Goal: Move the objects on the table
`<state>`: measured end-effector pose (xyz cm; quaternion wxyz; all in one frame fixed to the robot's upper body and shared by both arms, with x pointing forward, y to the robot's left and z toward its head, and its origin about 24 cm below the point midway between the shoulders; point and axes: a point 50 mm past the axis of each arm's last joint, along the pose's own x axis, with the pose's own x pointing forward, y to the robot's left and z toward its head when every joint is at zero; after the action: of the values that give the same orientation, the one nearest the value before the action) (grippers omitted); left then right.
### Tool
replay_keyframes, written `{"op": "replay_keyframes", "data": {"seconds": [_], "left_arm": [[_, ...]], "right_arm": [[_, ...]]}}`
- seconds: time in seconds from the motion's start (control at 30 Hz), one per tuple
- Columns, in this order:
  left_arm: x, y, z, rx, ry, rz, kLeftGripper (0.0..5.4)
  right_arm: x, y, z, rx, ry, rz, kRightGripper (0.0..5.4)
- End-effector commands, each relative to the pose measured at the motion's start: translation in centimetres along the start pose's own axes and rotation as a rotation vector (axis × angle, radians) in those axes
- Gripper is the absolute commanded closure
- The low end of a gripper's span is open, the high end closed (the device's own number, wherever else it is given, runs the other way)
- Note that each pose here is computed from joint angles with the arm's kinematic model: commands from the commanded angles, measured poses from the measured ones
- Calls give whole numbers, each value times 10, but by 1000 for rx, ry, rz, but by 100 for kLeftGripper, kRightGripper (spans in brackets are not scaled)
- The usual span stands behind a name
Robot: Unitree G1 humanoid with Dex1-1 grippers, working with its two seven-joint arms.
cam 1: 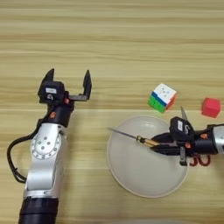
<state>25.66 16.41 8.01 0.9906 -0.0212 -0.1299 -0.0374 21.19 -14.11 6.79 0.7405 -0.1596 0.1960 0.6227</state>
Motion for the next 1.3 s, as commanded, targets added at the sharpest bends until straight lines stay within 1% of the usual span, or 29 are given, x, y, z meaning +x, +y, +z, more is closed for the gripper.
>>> {"op": "replay_keyframes", "data": {"seconds": [0.03, 0.27, 0.37, 0.53, 0.57, 0.77, 0.83, 1.0, 1.1, 1.17, 1.3], "left_arm": [[3, 0, 1, 0, -5, -2, 0], [1, 1, 1, 1, -6, 1, 0], [1, 0, 1, 1, -6, -1, 0], [0, 0, 1, 0, -7, 0, 0], [0, 0, 1, 0, -7, 1, 0], [0, -1, 0, -1, -3, 0, 0], [0, -1, 0, -1, -2, -2, 0], [-1, -1, -1, -2, 1, -3, 0], [-1, -2, -1, -2, 2, -3, 0], [-1, -2, -2, -3, 4, -5, 0], [0, -3, -2, -4, 3, -5, 0]], "right_arm": [[0, 8, -5, 2, 21, 42, 452], [4, 15, -11, 12, 40, 74, 452], [5, 18, -15, 4, 60, 80, 452], [7, 20, -17, -4, 63, 87, 452], [7, 20, -16, -7, 61, 87, 423], [6, 19, -13, -13, 47, 78, 373], [6, 19, -11, -15, 36, 76, 340], [4, 18, -6, -24, 9, 55, 279], [2, 15, -1, -28, -13, 35, 243], [1, 14, 3, -30, -45, 26, 225], [0, 15, 9, -49, -86, 29, 174]]}}
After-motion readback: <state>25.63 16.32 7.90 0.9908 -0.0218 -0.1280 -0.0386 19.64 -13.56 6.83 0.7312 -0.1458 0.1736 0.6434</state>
